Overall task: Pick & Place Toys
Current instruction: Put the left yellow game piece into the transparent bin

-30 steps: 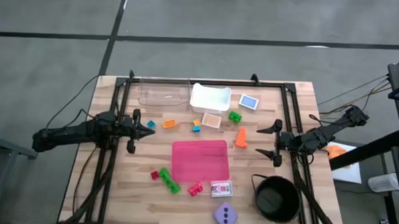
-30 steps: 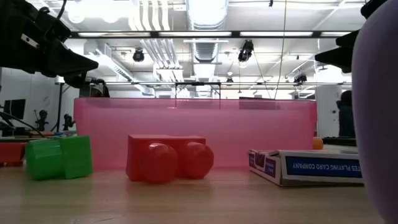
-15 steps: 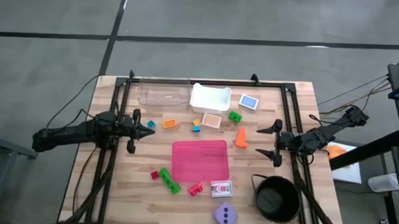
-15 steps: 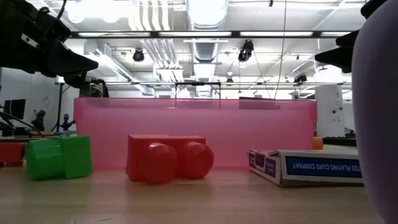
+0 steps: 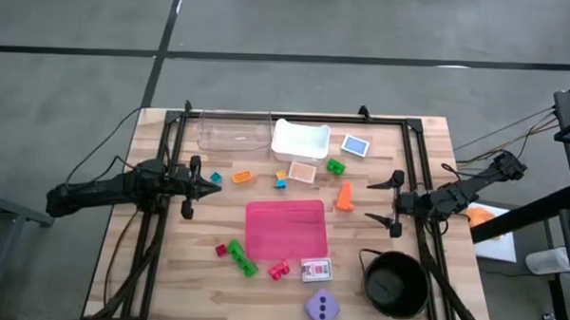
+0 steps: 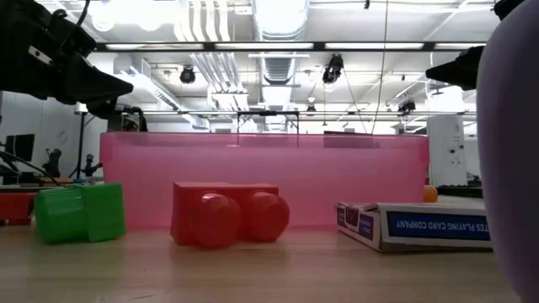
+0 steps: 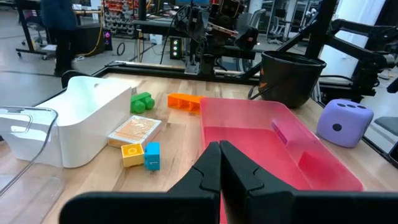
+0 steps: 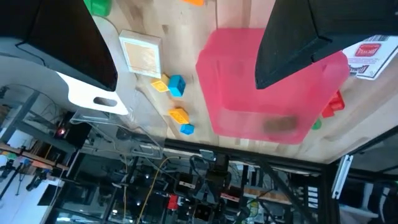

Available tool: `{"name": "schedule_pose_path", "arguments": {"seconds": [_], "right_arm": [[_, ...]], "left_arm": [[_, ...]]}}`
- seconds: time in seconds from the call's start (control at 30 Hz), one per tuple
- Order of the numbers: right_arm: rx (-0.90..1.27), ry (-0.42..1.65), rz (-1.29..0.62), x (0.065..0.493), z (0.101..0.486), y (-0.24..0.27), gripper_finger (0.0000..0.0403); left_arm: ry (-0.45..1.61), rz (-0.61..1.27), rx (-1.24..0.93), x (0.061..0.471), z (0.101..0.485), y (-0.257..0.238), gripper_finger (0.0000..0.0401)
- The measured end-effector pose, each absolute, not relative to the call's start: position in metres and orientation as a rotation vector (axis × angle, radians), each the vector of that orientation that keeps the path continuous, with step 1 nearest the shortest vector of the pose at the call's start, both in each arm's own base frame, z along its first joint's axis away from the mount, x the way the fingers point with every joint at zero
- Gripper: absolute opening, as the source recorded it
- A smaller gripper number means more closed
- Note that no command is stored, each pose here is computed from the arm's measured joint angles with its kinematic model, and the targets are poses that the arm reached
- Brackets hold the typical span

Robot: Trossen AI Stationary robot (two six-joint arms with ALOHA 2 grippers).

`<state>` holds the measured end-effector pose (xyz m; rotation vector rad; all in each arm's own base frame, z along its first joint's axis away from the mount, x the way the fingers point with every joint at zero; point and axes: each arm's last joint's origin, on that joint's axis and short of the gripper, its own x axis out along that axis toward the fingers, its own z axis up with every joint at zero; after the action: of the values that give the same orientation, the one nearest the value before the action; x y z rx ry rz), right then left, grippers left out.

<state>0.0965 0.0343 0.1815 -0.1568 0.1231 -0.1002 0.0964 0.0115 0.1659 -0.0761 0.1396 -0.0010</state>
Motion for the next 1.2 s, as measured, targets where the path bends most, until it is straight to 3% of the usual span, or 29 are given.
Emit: {"name": "schedule_pose_path", "arguments": {"seconds": [0.57,1.2], "right_arm": [[-0.147,0.12,-0.101,0.097,0.182,0.034,0.038],[-0.027,-0.046,-0.135,0.098,0.2,0.034,0.038]], "left_arm": [[0.13,-0.001,-0.075,0.097,0.167,0.012,0.0001],[0.134,0.124,-0.067,0.096,0.166,0.015,0.0001]]}}
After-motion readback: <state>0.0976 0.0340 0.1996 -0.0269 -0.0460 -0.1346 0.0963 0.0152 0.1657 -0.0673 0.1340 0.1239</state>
